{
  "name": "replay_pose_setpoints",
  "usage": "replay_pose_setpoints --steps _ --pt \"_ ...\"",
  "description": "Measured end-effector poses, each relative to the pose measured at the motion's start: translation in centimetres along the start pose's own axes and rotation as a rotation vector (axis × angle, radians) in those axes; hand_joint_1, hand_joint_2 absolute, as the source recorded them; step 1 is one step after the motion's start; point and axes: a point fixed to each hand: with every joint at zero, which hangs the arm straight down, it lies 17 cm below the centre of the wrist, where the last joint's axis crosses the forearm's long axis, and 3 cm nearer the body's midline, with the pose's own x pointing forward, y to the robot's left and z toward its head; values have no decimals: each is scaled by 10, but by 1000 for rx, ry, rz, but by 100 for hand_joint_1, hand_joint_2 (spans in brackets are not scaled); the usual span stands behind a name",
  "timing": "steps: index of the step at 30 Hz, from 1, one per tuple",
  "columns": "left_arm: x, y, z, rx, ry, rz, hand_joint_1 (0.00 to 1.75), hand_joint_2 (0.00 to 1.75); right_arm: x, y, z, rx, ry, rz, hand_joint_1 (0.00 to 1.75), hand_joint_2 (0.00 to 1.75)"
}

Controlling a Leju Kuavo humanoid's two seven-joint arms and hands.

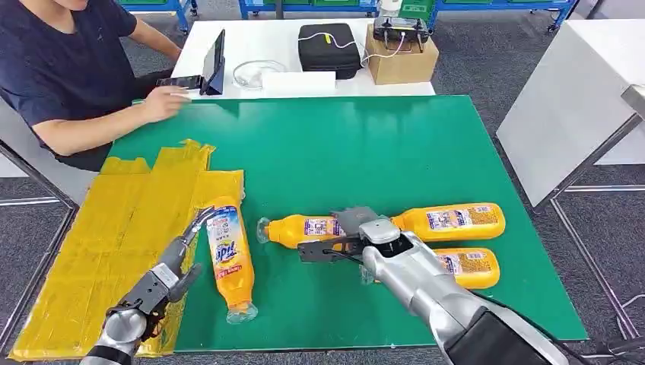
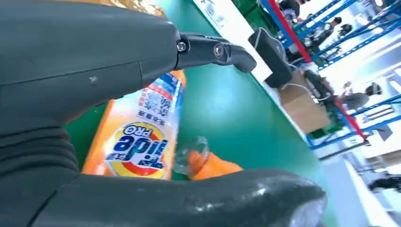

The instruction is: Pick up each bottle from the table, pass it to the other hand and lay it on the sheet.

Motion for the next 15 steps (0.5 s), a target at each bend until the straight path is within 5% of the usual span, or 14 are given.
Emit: replay_pose_setpoints --steps 11,12,15 --pt "16 11 -5 64 -46 151 0 0 1 -15 -2 -93 7 -81 175 175" --pt "16 17 -3 94 -40 228 0 175 7 -30 -2 -178 -16 -143 175 175" --pt "22 32 9 192 -38 471 0 175 29 -63 8 -445 -113 -318 175 175"
